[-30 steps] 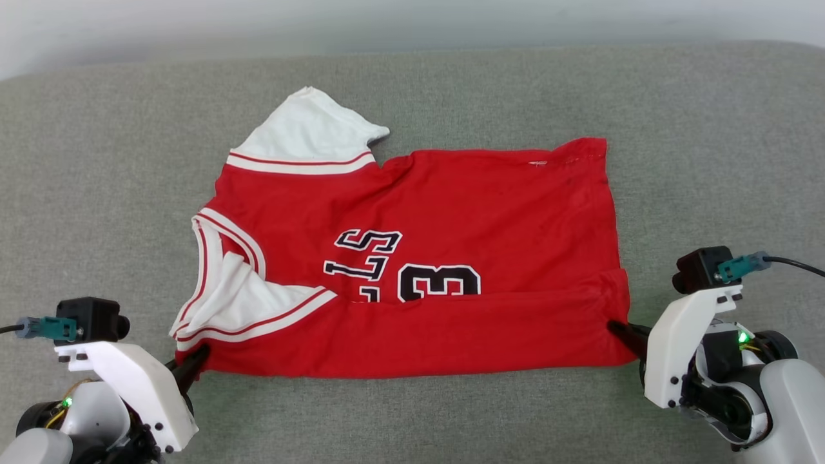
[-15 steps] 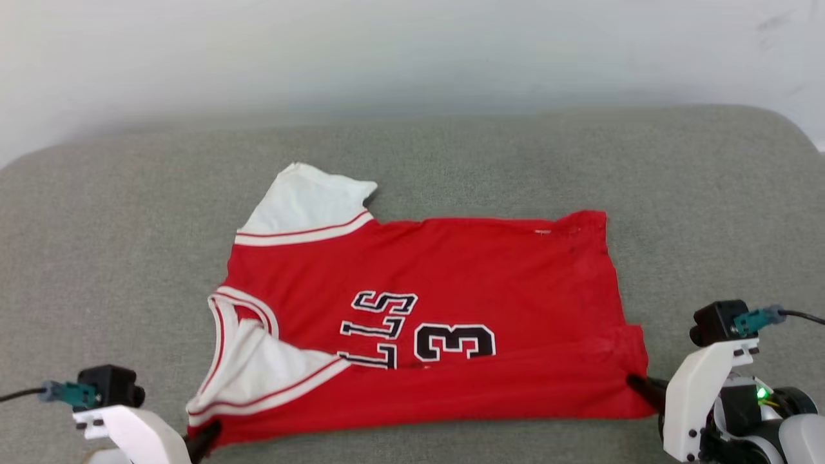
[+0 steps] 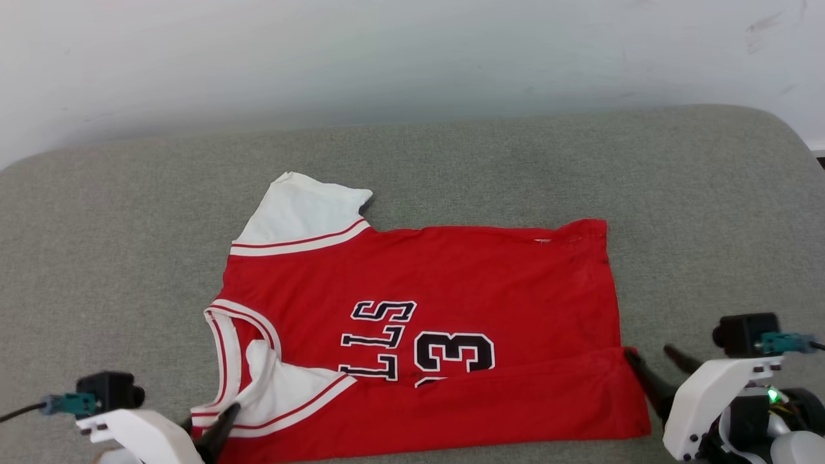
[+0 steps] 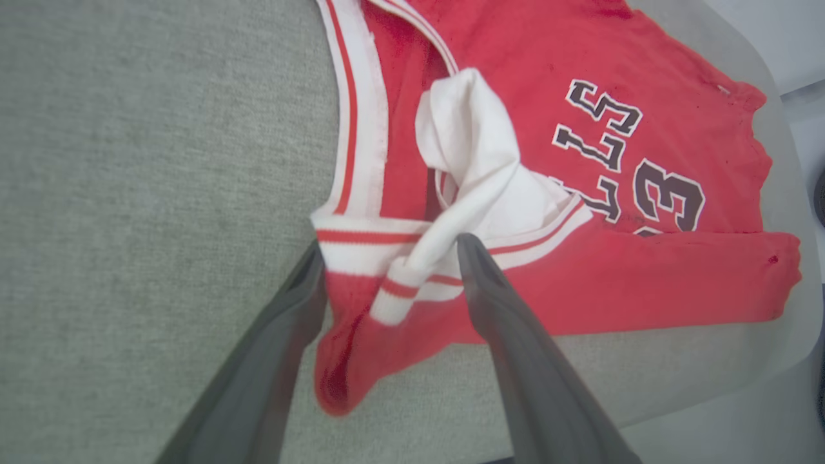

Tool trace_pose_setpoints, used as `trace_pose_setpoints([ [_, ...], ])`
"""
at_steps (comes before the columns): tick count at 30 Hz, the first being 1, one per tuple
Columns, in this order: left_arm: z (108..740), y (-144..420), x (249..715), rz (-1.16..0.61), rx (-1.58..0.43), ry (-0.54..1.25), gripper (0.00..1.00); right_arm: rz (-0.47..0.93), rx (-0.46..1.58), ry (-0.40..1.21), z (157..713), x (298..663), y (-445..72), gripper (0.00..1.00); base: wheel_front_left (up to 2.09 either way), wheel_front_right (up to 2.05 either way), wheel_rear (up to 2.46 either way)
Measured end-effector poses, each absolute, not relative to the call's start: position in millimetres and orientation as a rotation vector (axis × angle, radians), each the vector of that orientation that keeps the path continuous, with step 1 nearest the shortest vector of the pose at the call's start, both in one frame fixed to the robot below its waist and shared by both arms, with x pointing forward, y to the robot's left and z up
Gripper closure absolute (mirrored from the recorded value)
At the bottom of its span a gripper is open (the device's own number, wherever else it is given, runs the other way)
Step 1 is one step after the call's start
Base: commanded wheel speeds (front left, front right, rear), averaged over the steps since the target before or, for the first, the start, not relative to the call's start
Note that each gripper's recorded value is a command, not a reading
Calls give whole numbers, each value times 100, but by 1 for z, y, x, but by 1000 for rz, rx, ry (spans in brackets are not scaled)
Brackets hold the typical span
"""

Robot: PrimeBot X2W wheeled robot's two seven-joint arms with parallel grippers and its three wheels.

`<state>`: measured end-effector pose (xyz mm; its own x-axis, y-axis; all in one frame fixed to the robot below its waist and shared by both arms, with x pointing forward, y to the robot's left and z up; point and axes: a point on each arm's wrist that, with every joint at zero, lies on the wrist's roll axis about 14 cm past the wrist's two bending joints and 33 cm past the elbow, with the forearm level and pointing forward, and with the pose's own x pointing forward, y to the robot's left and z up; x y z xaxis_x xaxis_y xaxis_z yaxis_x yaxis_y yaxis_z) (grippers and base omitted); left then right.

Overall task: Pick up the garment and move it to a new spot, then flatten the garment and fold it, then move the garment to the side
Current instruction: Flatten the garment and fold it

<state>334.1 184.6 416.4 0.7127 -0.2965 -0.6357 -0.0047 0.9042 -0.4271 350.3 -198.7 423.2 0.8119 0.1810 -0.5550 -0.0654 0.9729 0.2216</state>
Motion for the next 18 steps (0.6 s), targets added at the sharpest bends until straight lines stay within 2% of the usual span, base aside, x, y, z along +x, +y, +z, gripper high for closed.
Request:
trace_pose_setpoints([
  [4,442,190,361,-152,-388,603,0,78,176,374,463,367,-210,0,0,0,0],
  [5,442,190,361,-152,-388,603,0,78,176,374,463,367,-210,0,0,0,0],
  [6,458,189,374,-160,-370,525,0,55,169,275,483,371,-214,0,0,0,0],
  [7,458,189,374,-160,-370,525,0,55,169,275,483,371,-214,0,0,0,0],
  [14,518,178,425,-180,-277,226,0,10,135,57,532,377,-219,0,0,0,0],
  [18,536,166,454,-200,-242,146,0,-2,131,-18,549,387,-220,0,0,0,0],
])
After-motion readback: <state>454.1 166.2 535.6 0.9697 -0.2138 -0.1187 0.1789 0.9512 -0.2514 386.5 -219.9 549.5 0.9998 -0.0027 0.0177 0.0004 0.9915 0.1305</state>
